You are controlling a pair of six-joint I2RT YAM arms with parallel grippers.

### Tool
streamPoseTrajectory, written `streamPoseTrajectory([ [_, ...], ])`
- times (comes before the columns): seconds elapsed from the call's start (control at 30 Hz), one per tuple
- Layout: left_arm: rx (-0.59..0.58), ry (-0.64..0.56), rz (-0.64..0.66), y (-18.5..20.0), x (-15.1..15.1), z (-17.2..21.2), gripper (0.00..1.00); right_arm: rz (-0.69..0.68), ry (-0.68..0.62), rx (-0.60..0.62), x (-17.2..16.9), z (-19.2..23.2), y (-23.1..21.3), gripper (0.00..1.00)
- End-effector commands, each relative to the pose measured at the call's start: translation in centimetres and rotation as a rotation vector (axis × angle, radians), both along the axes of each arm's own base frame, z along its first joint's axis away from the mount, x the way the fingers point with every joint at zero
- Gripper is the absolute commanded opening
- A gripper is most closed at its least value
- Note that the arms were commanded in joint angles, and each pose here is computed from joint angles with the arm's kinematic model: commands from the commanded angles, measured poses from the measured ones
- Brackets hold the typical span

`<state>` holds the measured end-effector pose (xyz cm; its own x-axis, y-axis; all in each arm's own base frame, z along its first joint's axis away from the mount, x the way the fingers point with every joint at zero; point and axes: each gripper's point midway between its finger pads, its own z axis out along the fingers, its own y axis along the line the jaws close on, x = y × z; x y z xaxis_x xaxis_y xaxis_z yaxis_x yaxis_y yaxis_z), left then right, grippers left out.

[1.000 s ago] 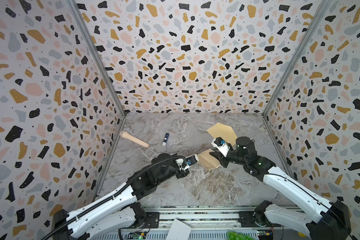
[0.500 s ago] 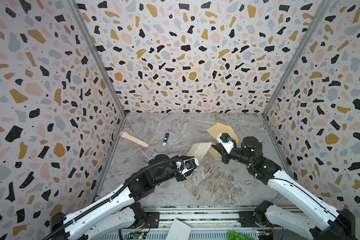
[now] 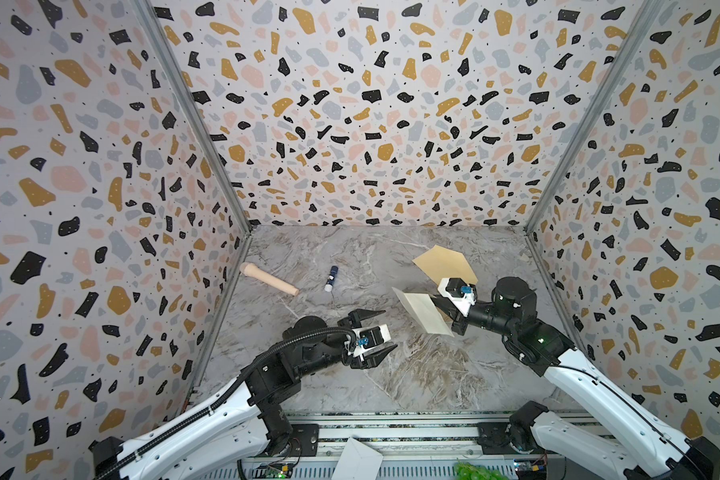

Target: Place the letter into the envelope and seal it

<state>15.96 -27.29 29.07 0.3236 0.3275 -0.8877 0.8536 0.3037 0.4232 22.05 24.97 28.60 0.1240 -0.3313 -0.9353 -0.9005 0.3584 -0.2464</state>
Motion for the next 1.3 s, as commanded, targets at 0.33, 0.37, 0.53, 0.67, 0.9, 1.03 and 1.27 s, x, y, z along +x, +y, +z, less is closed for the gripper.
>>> streamPoseTrajectory([
  [0.33,0.022,-0.003,-0.012,-0.7,0.4,-0.3,0.67,0.291,-0.103,-0.054,-5.7,-0.8,2.6,0.00],
  [0.37,0.029,-0.001,-0.017,-0.8,0.3,-0.5,0.66,0.307,-0.113,-0.050,-6.1,-0.7,2.7,0.00],
  [0.53,0.051,0.012,-0.030,-1.1,0.3,-1.1,0.59,0.367,-0.155,-0.016,-7.6,0.2,3.1,0.00],
  [0.67,0.064,0.023,-0.041,-1.3,0.2,-1.4,0.51,0.399,-0.168,-0.001,-8.4,0.4,3.3,0.00],
  [0.9,0.080,0.031,-0.044,-1.5,0.3,-1.9,0.26,0.403,-0.176,-0.001,-8.6,0.3,3.5,0.00],
  [1.03,0.081,0.041,-0.040,-1.6,0.4,-2.2,0.18,0.380,-0.185,-0.004,-8.2,0.3,3.5,0.00],
  [1.27,-0.006,0.178,0.075,-1.5,2.0,-2.2,0.00,0.189,-0.230,-0.040,-5.3,0.8,2.5,0.18],
])
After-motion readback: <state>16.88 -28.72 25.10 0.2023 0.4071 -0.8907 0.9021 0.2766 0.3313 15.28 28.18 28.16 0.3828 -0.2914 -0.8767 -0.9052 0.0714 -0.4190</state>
